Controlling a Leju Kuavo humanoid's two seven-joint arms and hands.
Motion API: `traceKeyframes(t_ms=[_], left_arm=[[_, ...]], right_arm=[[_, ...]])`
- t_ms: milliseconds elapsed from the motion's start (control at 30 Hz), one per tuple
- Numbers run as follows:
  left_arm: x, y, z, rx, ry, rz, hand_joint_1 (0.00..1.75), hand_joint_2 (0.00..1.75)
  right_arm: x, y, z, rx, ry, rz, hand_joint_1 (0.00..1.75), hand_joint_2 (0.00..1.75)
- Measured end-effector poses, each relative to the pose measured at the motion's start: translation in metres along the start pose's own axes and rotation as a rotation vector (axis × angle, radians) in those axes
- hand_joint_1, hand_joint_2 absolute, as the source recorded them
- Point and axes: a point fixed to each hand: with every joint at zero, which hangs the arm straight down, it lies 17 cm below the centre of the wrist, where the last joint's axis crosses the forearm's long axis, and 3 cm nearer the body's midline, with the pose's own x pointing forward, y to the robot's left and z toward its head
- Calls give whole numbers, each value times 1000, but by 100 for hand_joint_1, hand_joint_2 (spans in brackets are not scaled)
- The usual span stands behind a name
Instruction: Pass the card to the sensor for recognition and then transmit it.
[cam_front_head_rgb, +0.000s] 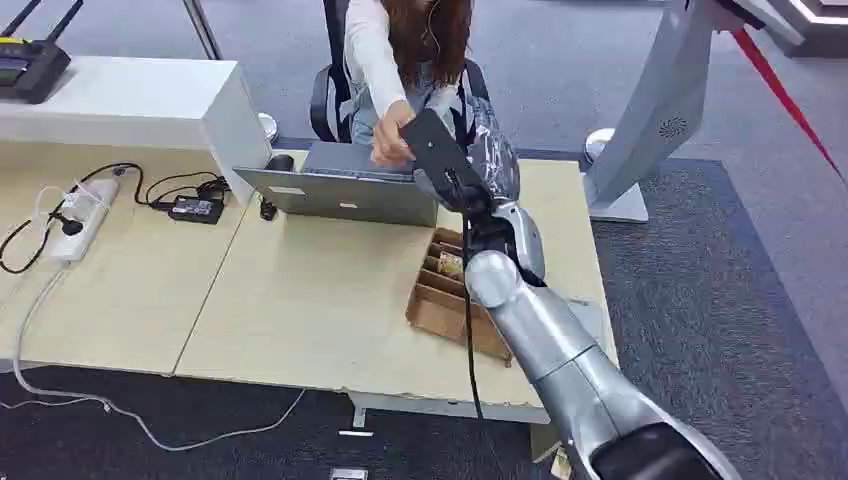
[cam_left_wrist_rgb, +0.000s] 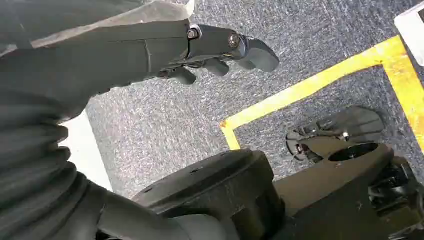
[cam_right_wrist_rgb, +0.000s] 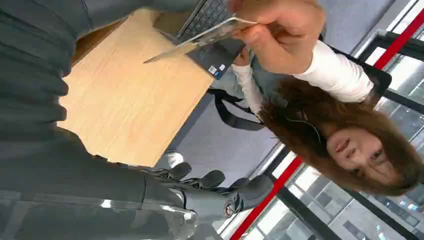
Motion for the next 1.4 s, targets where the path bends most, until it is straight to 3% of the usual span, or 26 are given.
traceKeyframes(t_ms=[33,67,100,1067,1400], left_arm=[[0,0,0,0,0,0,0,175],[0,0,0,0,0,1,0,175],[0,0,0,0,0,2,0,175],[0,1,0,6,-4,7,0,175],[-3,-1,0,0,9,40,0,175]], right_arm=[[0,1,0,2,-1,-2,10,175],[1,2,0,5,1,-5,143,175],[1,4,0,8,2,-7,175,175],[-9,15,-1,39,27,-23,175,175],[-3,-24,8,-25,-49,-85,175,175]])
